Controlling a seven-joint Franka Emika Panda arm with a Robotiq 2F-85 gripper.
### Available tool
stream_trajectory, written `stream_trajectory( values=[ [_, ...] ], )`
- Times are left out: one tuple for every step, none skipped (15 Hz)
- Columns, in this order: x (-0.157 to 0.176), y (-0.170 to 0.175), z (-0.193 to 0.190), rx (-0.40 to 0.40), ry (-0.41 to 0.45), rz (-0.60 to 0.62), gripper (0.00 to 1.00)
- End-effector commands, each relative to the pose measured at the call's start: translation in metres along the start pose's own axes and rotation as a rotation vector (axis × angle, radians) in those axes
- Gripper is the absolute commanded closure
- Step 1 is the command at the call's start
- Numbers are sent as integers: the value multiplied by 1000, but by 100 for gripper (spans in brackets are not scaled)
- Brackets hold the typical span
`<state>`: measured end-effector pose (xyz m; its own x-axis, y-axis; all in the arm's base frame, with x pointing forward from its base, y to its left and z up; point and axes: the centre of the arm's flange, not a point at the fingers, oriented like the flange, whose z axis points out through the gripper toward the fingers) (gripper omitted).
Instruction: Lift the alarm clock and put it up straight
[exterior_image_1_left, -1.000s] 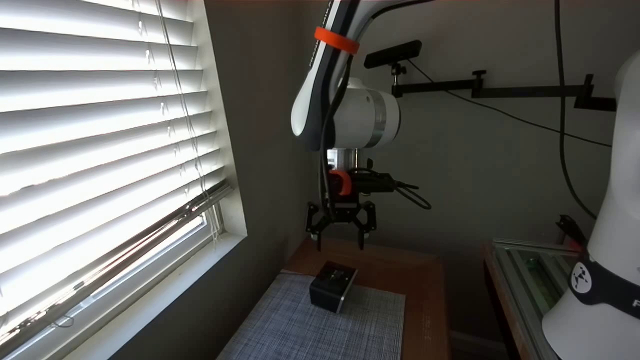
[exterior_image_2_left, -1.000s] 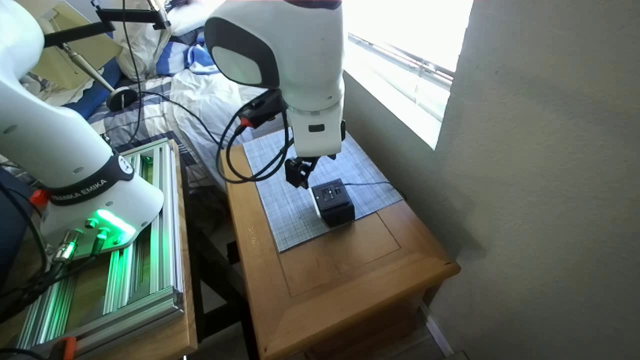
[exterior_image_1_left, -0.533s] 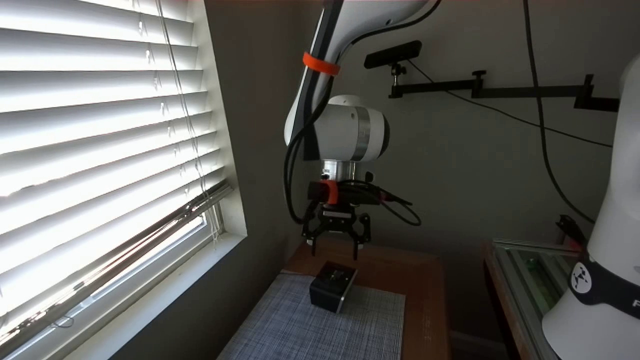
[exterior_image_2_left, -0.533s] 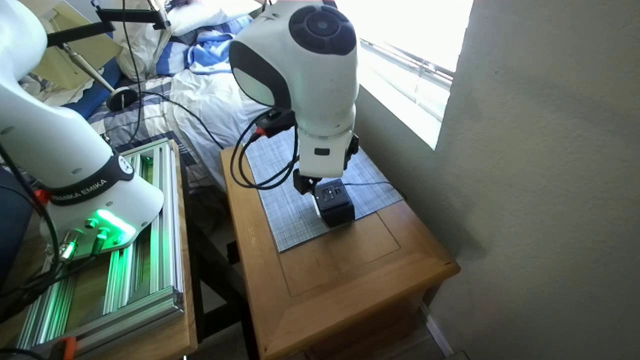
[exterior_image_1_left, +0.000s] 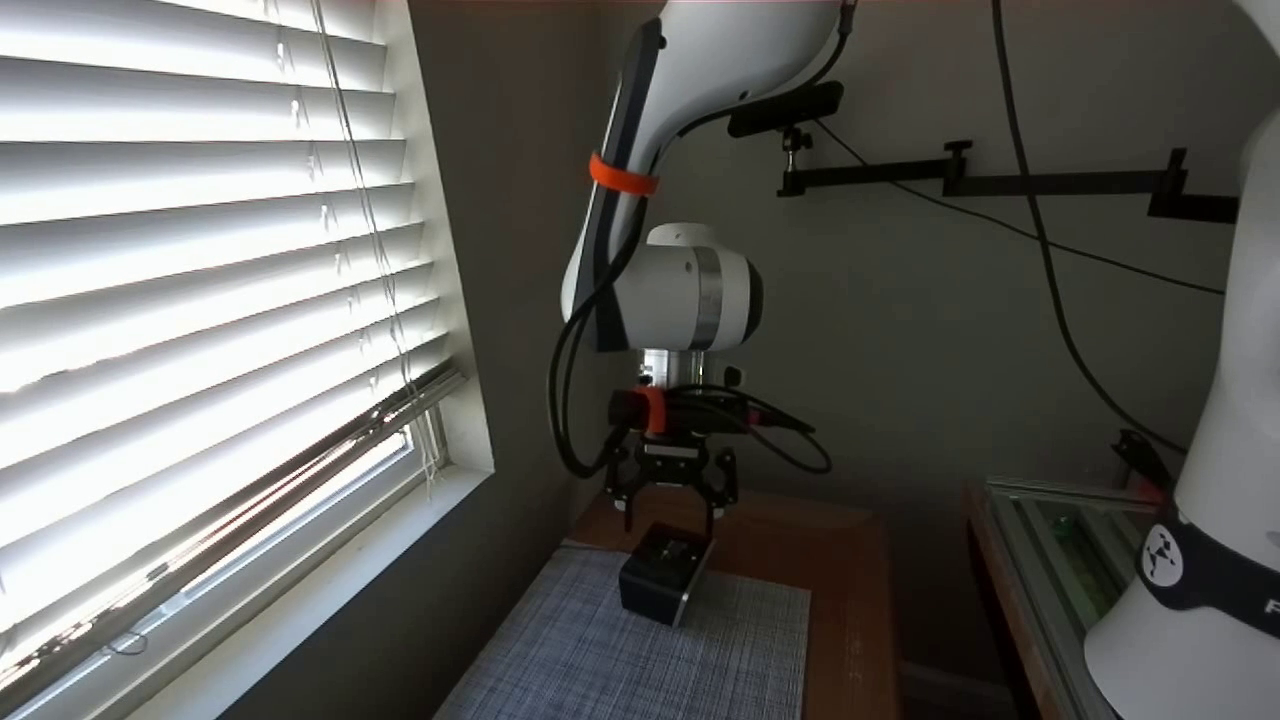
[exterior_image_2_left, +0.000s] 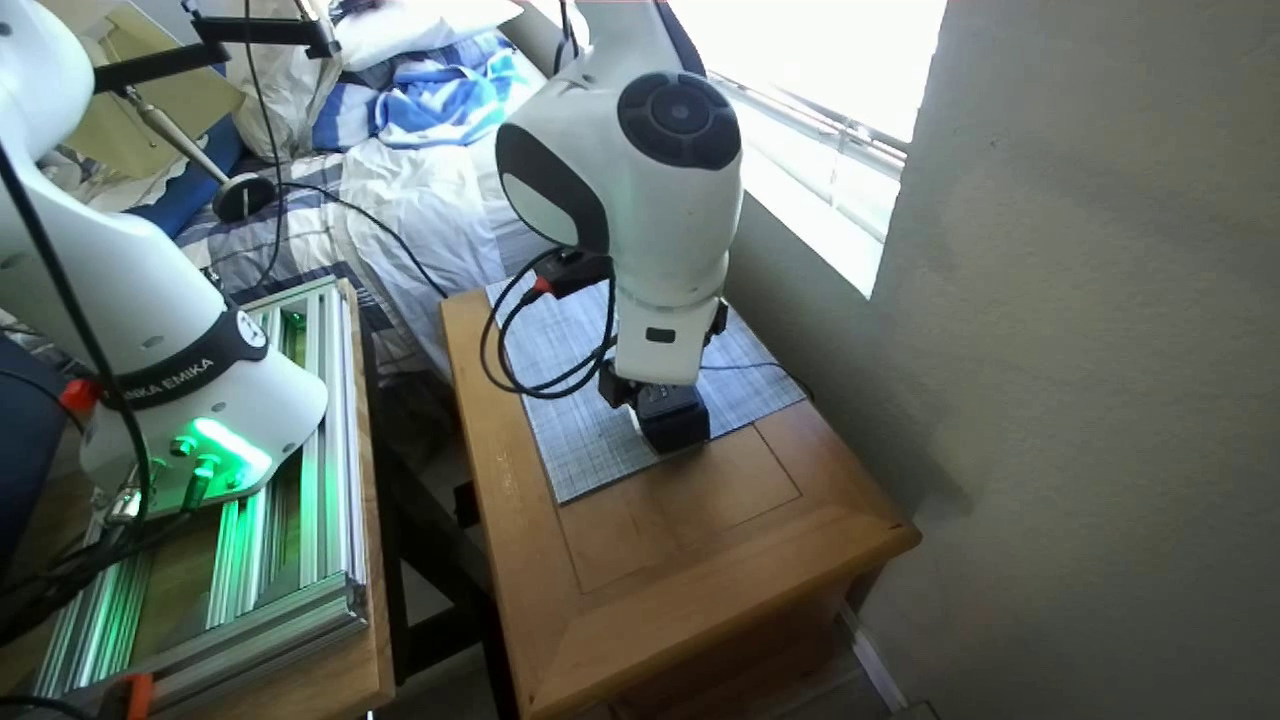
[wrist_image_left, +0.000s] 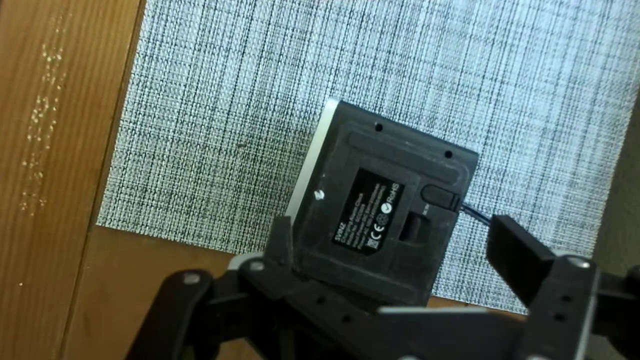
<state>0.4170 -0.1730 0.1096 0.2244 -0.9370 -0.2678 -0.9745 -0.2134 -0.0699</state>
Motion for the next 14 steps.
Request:
stream_trajectory(
  values=[
    [8,-3,10,-11,20,43,0],
    [8,-2,12,-15,20,50,0],
    [8,-2,14,-19,20,59,0],
    [9,-2,17,-24,18,66,0],
    [9,-1,18,-26,18,74,0],
    [9,0,20,-27,17,79,0],
    [10,0,21,-26,16,85,0],
    [10,0,22,-27,18,93,0],
    [11,0,22,-27,21,102,0],
    [12,0,22,-24,24,111,0],
    [13,0,22,-20,26,118,0],
    [14,0,22,-16,26,124,0],
    [15,0,22,-11,28,130,0],
    [16,0,21,-4,27,135,0]
  ],
)
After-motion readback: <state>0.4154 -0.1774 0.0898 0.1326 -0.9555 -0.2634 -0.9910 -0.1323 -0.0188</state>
